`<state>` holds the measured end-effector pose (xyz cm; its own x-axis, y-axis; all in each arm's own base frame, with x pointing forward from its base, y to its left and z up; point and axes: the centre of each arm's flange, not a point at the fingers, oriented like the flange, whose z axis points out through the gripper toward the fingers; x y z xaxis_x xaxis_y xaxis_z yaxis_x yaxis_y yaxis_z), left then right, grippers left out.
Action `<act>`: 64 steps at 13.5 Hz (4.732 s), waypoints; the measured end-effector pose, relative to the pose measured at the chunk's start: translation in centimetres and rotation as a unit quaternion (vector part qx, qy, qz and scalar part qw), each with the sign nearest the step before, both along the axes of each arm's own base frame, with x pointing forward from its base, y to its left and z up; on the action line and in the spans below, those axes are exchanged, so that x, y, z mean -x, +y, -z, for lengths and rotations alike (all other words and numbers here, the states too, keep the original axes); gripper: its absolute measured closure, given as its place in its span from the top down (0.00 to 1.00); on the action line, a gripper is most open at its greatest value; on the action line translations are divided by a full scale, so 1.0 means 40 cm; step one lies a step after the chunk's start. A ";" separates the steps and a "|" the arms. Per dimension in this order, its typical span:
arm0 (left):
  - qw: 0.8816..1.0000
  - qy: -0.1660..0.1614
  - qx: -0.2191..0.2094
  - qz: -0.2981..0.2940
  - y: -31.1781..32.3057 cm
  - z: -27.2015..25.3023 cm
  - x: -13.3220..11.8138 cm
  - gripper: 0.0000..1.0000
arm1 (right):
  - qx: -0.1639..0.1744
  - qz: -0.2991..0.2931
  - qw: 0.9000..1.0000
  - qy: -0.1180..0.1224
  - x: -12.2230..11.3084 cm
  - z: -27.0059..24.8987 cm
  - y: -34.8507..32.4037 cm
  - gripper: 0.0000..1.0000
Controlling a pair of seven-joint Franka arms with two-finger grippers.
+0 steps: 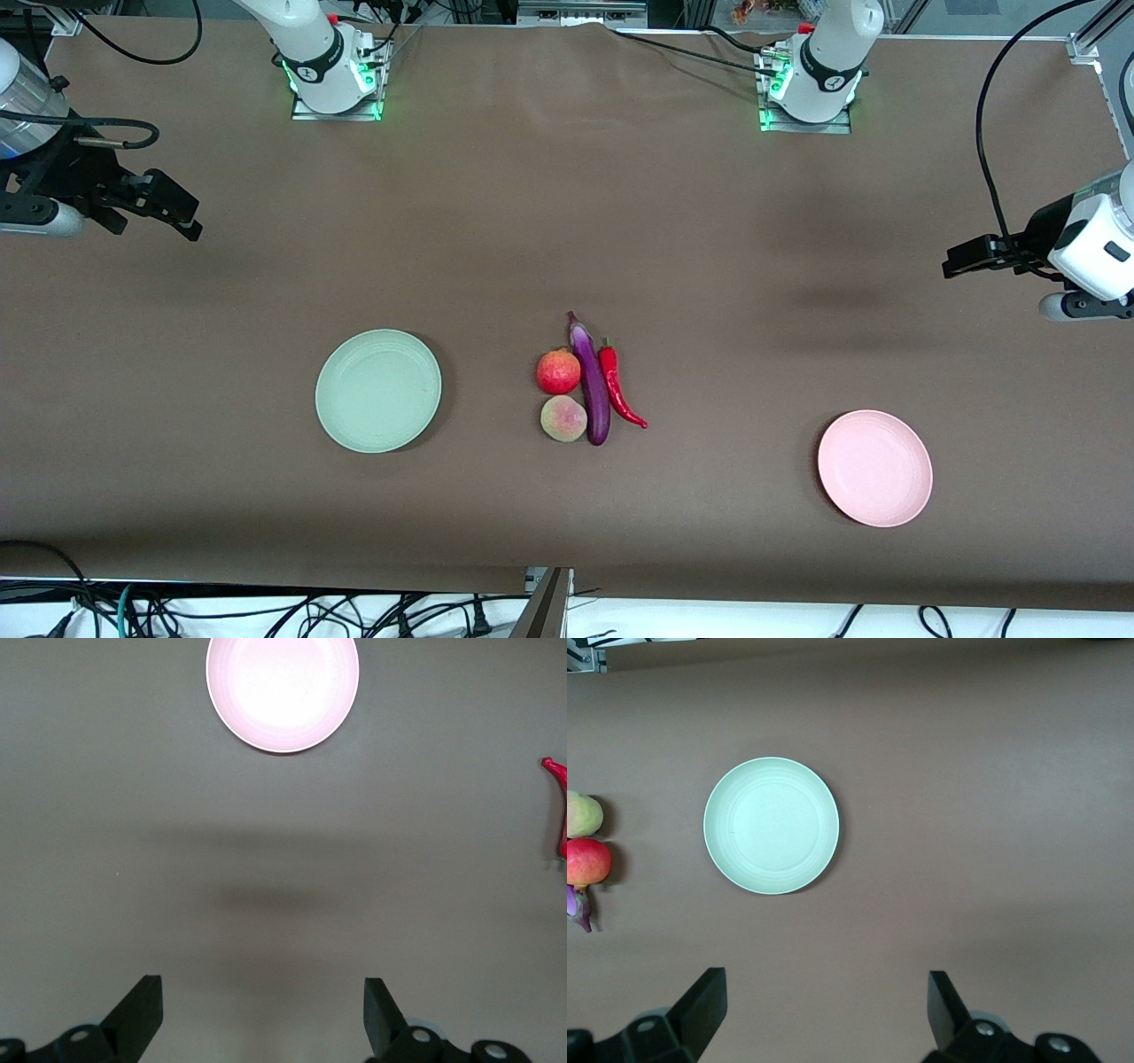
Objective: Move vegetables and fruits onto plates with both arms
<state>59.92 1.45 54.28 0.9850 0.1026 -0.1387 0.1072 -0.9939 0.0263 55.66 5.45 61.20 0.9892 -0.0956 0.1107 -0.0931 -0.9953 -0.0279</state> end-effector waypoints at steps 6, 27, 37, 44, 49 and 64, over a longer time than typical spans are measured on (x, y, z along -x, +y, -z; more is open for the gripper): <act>1.000 0.000 0.000 0.000 0.000 0.000 0.000 1.00 | 0.000 0.001 1.000 0.000 -0.001 -0.001 -0.001 1.00; 1.000 0.000 0.000 0.000 -0.001 0.005 -0.012 1.00 | 0.000 0.001 1.000 0.002 -0.006 0.008 -0.003 1.00; 0.999 0.016 0.046 -0.002 -0.046 0.102 -0.075 1.00 | 0.000 0.001 1.000 0.003 -0.007 0.011 -0.001 1.00; 0.997 -0.002 0.077 0.019 -0.221 0.332 -0.184 1.00 | 0.001 0.001 1.000 0.003 -0.008 0.011 -0.001 1.00; 0.995 -0.012 0.095 0.011 -0.313 0.465 -0.221 1.00 | 0.001 0.001 1.000 0.003 -0.008 0.011 -0.001 1.00; 0.991 -0.061 0.080 -0.085 -0.778 0.677 -0.166 1.00 | 0.001 0.000 1.000 0.004 -0.009 0.012 -0.001 1.00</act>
<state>66.55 -29.67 27.21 0.9657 0.2552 -0.0475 0.2595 -0.9436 0.2054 56.02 5.41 60.70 0.9900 -0.0963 0.1033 -0.0940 -0.9952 -0.0260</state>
